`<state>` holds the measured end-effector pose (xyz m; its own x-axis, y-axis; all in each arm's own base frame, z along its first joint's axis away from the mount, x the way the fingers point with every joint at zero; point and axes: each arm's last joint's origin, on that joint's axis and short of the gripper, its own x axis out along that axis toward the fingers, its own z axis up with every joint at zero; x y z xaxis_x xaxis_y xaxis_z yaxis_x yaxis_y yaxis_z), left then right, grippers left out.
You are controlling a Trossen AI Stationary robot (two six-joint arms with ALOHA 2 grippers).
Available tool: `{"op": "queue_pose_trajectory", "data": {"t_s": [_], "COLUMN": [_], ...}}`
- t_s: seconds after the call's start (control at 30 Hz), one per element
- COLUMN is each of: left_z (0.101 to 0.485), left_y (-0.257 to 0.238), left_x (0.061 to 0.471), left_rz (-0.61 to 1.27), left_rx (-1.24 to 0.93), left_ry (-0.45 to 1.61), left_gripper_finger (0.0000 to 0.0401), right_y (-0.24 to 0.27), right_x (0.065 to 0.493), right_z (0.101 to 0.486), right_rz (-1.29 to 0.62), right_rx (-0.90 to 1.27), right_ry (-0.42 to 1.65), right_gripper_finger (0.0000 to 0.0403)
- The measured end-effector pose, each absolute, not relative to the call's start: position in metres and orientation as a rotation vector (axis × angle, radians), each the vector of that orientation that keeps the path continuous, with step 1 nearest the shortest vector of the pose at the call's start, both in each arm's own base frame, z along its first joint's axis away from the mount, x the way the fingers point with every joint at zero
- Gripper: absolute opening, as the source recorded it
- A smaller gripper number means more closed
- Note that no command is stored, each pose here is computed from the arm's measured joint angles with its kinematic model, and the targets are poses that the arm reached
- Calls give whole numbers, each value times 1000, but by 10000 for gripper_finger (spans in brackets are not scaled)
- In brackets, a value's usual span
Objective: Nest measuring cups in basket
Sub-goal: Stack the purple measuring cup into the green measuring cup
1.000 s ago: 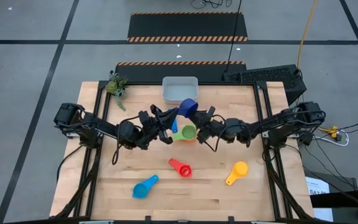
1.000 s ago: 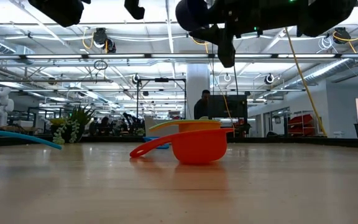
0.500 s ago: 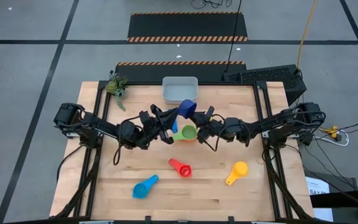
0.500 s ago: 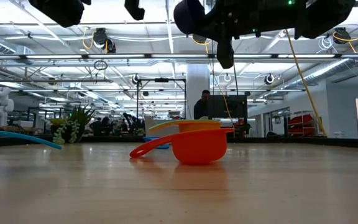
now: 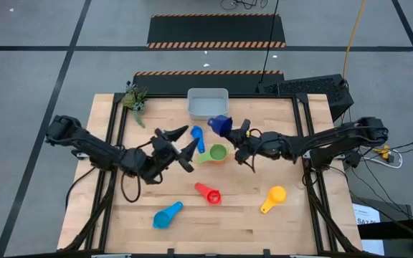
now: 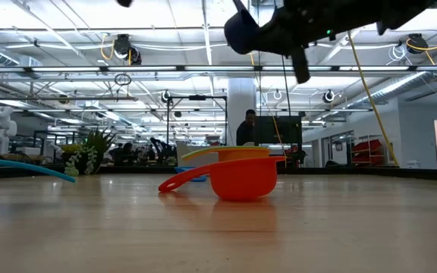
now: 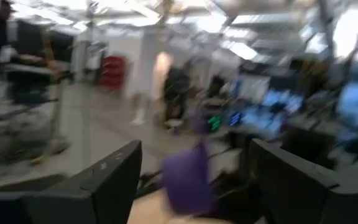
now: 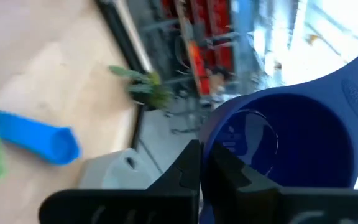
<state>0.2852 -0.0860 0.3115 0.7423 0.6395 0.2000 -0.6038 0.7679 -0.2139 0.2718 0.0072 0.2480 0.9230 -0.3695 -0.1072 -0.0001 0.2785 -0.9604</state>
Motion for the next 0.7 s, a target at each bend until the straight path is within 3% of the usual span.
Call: {"op": "queue_pose_trajectory", "data": {"t_s": [0.27, 0.5, 0.7], "left_z": [297, 279, 266], "left_y": [-91, -89, -79], "left_x": [274, 272, 274], "left_rz": [692, 712, 714], "left_rx": [-132, -145, -138], "left_ry": [-69, 43, 137], "left_gripper_finger": [268, 222, 214], "right_y": [1, 2, -3], "right_x": [250, 262, 275], "right_z": [262, 272, 277], "right_rz": [-34, 258, 389], "right_rx": [-1098, -996, -947], "right_ry": [349, 491, 578], "right_gripper_finger": [1, 0, 0]}}
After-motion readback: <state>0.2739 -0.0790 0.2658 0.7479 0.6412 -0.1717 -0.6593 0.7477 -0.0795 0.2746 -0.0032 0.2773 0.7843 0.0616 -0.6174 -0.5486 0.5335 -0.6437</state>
